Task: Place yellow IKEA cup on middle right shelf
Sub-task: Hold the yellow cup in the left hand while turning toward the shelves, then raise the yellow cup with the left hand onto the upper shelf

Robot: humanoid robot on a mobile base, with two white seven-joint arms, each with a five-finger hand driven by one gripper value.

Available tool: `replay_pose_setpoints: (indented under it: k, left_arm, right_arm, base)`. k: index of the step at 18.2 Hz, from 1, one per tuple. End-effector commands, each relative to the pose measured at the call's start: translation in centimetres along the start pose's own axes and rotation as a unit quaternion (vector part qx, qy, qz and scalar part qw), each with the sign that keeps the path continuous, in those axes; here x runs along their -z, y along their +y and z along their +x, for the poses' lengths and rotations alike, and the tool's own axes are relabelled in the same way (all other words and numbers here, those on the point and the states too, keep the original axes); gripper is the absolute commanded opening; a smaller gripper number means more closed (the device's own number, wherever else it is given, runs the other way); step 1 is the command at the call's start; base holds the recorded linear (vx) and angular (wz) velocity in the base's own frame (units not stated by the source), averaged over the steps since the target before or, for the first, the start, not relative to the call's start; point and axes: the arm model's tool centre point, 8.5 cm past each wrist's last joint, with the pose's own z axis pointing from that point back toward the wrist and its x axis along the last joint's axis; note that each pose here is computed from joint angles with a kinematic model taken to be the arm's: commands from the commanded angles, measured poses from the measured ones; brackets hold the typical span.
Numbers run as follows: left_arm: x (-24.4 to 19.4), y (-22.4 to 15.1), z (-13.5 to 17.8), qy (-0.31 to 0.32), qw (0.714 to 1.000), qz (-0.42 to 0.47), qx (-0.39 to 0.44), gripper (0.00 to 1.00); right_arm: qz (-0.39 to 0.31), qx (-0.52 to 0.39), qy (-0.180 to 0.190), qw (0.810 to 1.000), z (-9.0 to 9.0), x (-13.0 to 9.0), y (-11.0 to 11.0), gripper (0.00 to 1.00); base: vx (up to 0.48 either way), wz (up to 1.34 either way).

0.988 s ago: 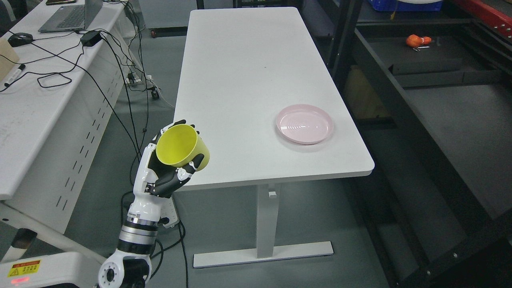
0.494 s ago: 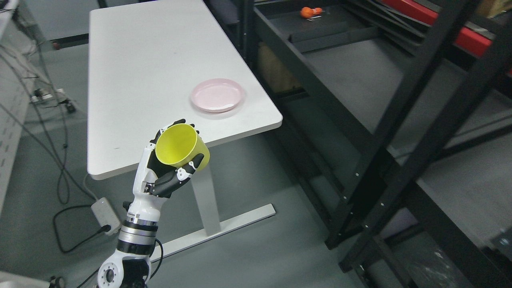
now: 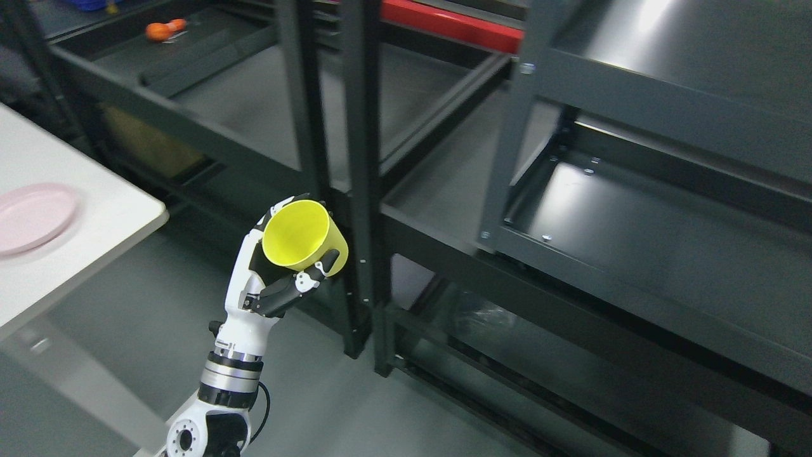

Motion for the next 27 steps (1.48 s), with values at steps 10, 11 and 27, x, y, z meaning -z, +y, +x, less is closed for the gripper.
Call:
replay_pose_setpoints:
  k: [10,11,27]
  left_arm:
    - [-2.9,-9.6,-3.9,0.04,0.991,-0.112,-0.068,0.02]
    - [-3.0,-11.2,-4.0,0.033,0.988,-0.13,-0.078,0.02]
    - [2.8,-24.3,2.4,-0.125,0.912,-0.378,-0.101,0.03]
  right_arm:
    - [-0.006,0.002,0.007,1.0,-0.9,0.1,-1.0,0.99]
    - [-0.006,0.002,0.007,1.0,-0.9,0.1,-1.0,0.99]
    - [-0.006,0.002,0.007,1.0,-0.9,0.1,-1.0,0.99]
  base:
    - [0.009,-0.88]
    - [0.085,-0.49]
    - [0.04,-0.13]
